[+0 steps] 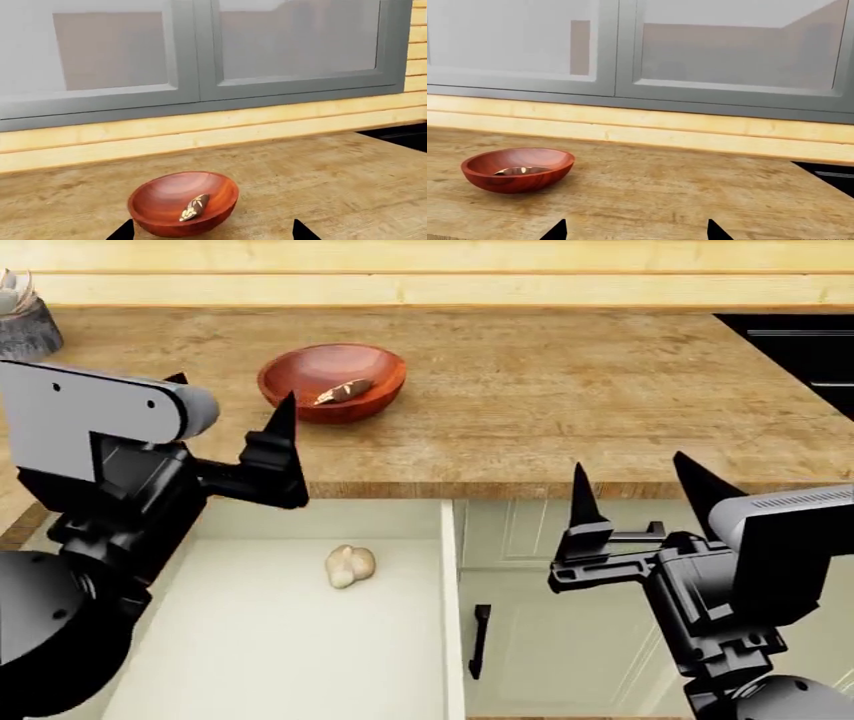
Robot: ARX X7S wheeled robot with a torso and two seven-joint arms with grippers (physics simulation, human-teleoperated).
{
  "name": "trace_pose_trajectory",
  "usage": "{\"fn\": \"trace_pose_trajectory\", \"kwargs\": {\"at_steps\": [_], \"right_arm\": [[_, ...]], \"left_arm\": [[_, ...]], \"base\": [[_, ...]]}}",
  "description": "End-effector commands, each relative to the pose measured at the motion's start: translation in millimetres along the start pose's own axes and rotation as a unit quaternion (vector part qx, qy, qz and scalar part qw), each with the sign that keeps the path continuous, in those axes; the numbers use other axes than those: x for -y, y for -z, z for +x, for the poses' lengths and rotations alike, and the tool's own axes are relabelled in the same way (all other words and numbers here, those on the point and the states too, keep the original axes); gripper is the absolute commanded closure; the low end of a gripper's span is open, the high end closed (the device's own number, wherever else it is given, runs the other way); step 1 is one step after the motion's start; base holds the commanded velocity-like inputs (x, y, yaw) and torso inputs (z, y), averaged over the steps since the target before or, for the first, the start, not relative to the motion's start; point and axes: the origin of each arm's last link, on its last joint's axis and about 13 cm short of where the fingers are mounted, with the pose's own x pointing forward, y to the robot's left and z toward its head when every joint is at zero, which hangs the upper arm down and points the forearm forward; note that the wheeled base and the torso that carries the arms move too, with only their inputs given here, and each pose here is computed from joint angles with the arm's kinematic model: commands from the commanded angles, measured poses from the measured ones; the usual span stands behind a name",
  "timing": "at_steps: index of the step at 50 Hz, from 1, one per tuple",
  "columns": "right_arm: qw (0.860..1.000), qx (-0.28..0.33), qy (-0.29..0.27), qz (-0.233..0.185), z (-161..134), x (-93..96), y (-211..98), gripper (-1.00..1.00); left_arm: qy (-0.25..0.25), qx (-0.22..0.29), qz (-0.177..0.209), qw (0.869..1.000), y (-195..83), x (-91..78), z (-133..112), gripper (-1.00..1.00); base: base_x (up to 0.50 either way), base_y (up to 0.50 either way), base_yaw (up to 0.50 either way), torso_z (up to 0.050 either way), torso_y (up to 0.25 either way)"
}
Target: Place the bar in the bowl and close the drawer.
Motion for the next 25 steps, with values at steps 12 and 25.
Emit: {"fn": "trace_pose_trajectory", "kwargs": {"at_steps": [12,25], "right_arm": [[1.000,-0.009,0.002,0.021,1.3,2.5,3.7,-1.00],[1.000,-0.007,0.003,0.018,0.6,2.9,2.5,-1.00]], "left_arm": [[0.008,-0.017,-0.009,1.000,25.1,2.1,-24.9,-1.00],[0.006,-0.017,-0.010,1.000,25.0,2.0,-24.3,-1.00]], "base": [[0.00,-0.34,0.00,0.000,0.000],[0.00,-0.50,0.00,0.000,0.000]]}}
